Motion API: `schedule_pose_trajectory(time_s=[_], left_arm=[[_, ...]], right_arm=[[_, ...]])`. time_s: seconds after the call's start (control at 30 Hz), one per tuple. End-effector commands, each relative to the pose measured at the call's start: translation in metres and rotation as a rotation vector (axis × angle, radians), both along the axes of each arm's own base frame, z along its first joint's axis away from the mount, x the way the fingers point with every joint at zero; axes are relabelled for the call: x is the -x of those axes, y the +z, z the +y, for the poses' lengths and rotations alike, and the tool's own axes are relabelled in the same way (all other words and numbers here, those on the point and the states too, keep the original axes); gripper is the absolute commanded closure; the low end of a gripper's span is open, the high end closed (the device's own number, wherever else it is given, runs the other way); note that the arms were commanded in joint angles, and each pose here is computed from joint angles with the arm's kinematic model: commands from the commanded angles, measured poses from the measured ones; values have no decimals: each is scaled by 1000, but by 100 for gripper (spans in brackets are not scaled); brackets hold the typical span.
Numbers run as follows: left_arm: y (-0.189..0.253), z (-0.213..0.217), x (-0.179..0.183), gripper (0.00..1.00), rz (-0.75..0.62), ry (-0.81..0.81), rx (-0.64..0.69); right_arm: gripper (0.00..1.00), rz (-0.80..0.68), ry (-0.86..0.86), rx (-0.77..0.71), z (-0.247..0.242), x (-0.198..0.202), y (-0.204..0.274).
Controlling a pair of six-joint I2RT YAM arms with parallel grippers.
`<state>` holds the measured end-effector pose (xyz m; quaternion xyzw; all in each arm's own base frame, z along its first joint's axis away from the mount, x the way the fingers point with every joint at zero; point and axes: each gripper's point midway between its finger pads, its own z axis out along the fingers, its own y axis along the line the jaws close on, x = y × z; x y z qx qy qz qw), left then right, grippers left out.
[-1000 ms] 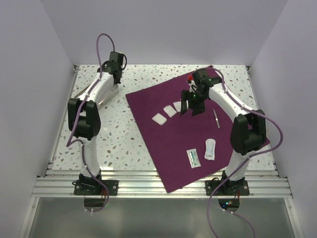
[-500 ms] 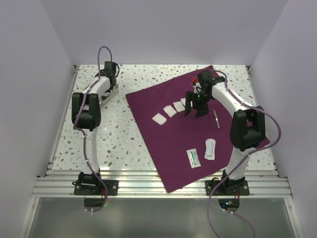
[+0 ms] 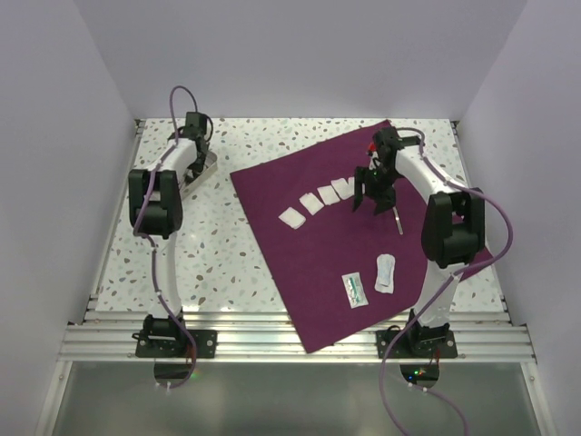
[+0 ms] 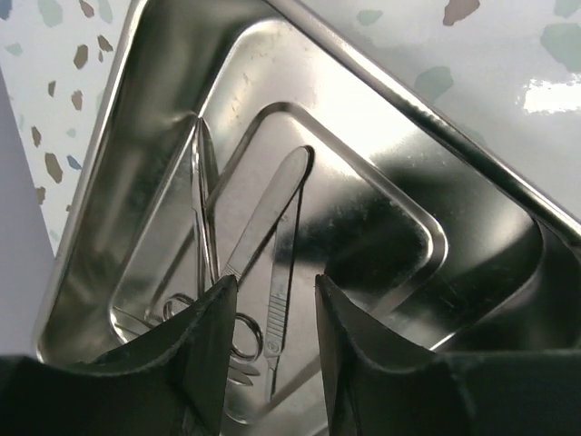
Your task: Prepare the surgical pack
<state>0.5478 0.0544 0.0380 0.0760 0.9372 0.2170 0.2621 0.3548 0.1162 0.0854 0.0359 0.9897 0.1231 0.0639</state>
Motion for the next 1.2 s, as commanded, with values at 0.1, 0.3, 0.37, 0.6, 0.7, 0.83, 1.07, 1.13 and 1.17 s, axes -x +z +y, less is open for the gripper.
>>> schedule_pose_trajectory(time_s=[0.1,0.3,0.37,0.6,0.7,0.83,1.07,1.13,1.17], left_arm=[[64,-33,0,53,-176,120,275],[80,-74,25,51,-222,104,529],[92,-84,31,51,-256,93,590],[78,-128,65,51,-170,37,734],[81,-138,71,51,-164,23,776],[87,-154,78,51,-151,-11,822],[94,-186,89,53,-118,-65,900],[94,-193,91,53,-110,-80,900],[96,-195,91,53,-110,-87,900]], right_arm=[[39,20,-103,234,-72,-10,-9],[46,-9,-124,322,-104,-20,-19],[46,-9,-119,336,-107,-26,-23],[44,-39,-109,344,-110,-49,-34],[47,-44,-115,345,-110,-57,-37],[50,-40,-115,351,-112,-61,-43],[58,-39,-114,364,-116,-64,-50],[59,-41,-115,371,-118,-65,-51],[59,-33,-114,376,-120,-64,-54]])
